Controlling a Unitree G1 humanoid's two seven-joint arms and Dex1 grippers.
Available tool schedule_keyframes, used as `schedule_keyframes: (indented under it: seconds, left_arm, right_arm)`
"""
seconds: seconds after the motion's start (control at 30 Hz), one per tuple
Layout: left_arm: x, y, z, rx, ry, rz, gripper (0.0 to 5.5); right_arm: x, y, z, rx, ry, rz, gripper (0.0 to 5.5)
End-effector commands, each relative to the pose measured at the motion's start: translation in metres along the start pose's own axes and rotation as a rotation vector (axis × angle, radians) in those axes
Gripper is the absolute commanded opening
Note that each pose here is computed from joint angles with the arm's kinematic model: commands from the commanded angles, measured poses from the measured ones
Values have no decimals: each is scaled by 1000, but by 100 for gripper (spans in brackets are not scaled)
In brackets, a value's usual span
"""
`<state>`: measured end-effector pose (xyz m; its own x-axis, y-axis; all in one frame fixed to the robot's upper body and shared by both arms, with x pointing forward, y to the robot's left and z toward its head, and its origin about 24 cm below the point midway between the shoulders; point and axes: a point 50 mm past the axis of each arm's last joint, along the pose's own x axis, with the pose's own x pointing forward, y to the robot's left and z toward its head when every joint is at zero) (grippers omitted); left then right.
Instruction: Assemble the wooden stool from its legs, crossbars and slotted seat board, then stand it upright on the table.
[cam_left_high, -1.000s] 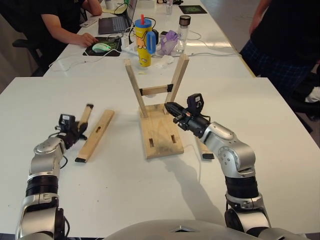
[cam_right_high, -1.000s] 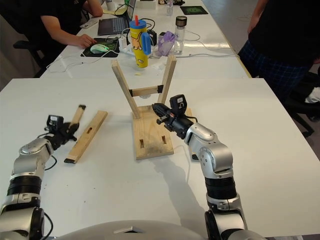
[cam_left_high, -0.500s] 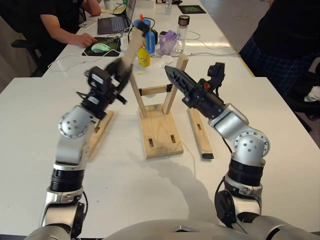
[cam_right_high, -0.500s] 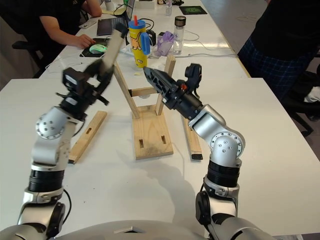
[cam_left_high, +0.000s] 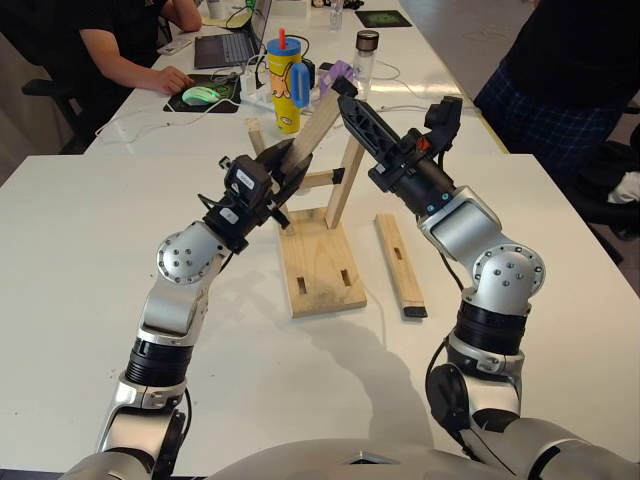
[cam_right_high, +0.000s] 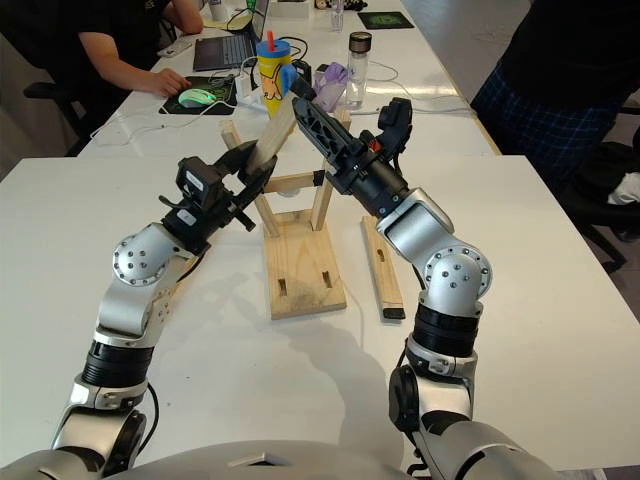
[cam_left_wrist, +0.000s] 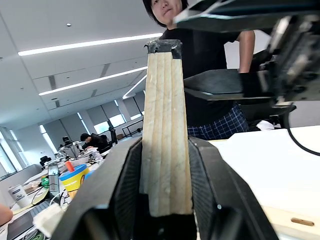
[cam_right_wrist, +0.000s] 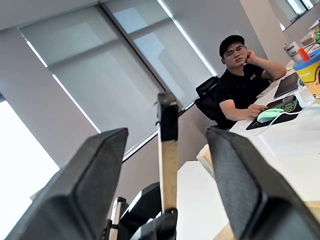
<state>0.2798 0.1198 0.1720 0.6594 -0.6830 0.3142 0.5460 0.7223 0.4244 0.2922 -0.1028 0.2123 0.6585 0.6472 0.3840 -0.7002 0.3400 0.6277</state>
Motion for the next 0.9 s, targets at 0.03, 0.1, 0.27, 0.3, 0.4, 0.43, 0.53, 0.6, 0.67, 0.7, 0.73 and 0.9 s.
schedule_keyframes:
  seconds: [0.03,0.1,0.27,0.3,0.4,0.43,0.53,0.6,0.67,0.7,0.73,0.9]
  left_arm:
    - [-2,-6,-5,-21,12,-32,131]
    - [-1,-9,-4,-27,9,-47,131]
    - [-2,-12,-6,-52,19,-65,131]
    - [-2,-13,-7,-55,23,-66,131]
    - [-3,-13,-8,-61,28,-66,131]
    - [-3,-13,-8,-64,32,-67,131]
    - [-3,-12,-9,-73,38,-67,131]
    - [-2,-12,-9,-80,44,-69,131]
    - [-2,-12,-9,-83,49,-74,131]
    - [-1,-13,-9,-99,48,-78,131]
    - [0,-13,-8,-107,47,-81,131]
    - [-1,-12,-4,-156,35,-72,174]
  right_arm:
    - [7,4,-1,42,-24,23,289]
    - [8,4,1,52,-37,22,271]
    - [8,7,3,78,-64,31,192]
    - [8,7,3,80,-65,34,180]
    - [7,8,3,81,-66,33,129]
    - [6,8,3,81,-64,32,112]
    - [5,7,0,80,-54,21,71]
    - [4,5,-1,77,-46,12,58]
    - [3,2,-4,65,-31,-7,55]
    - [2,-2,-7,46,-16,-30,54]
    - [0,-5,-10,25,1,-48,53]
    - [-8,-17,-15,-22,11,-105,44]
